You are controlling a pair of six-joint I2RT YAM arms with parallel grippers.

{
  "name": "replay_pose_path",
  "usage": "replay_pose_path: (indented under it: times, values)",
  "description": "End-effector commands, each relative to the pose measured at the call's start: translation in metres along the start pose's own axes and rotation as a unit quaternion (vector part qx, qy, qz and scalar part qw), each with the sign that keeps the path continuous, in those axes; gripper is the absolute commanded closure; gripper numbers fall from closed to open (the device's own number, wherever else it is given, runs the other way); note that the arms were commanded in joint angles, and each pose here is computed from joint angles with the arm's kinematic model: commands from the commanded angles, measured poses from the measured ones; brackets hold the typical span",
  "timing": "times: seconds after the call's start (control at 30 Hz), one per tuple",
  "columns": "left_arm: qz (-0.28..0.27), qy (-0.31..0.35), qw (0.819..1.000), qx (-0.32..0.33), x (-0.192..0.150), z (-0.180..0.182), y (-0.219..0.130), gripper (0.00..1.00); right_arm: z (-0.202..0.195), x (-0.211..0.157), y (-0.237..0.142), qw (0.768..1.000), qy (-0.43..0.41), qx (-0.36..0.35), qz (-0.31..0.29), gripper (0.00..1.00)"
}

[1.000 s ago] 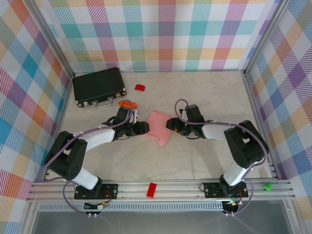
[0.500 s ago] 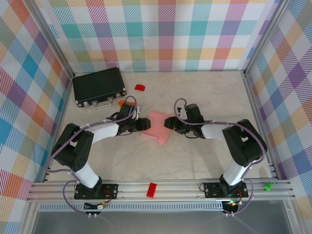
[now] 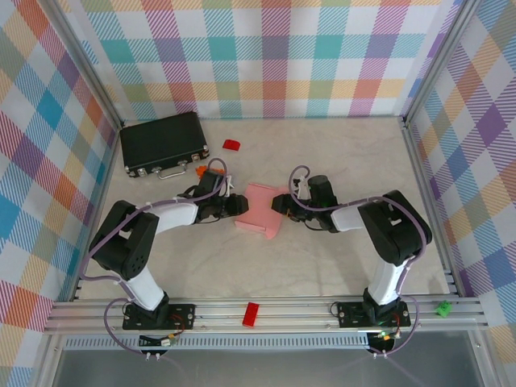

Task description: Fold the paper box

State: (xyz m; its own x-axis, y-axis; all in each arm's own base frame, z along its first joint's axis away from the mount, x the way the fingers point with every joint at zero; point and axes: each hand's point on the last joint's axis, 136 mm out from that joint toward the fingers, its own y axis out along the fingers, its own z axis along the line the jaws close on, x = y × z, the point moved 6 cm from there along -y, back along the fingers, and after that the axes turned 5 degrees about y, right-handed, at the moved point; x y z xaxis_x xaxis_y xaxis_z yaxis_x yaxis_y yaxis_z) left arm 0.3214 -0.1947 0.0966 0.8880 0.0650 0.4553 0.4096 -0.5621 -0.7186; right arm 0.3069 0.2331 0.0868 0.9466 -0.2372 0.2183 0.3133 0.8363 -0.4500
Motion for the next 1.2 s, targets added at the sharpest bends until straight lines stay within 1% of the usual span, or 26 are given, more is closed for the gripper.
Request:
replay_pose_path:
  times: [0.0,0.2,0.37,0.5,0.83,1.07,1.17]
  values:
    - [-0.001,-0.016,1.000,0.007,-0.006,0.005,-0.004,0.66,0.009,0.000,0.004,0.999,-0.009,0.048,0.011,0.48]
    - [0.012,-0.023,1.000,0.008,-0.009,0.008,0.002,0.67,0.005,-0.001,0.010,0.998,-0.004,0.057,0.023,0.50]
    - [0.021,-0.031,0.999,0.009,-0.014,0.012,0.009,0.68,0.007,-0.002,0.013,0.997,-0.003,0.066,0.034,0.55]
    - [0.029,-0.037,0.999,0.001,-0.017,0.012,0.015,0.68,0.015,0.000,0.009,0.997,-0.016,0.070,0.028,0.58]
    - [0.032,-0.043,0.998,-0.033,-0.016,-0.002,0.023,0.66,0.038,0.001,0.001,0.997,-0.046,0.050,0.027,0.57]
    - [0.025,-0.051,0.997,-0.061,-0.012,-0.010,0.026,0.60,0.053,0.004,-0.009,0.997,-0.066,0.028,0.012,0.57]
    - [0.025,-0.057,0.996,-0.071,-0.012,-0.011,0.029,0.59,0.056,0.004,-0.012,0.997,-0.075,0.015,0.008,0.56]
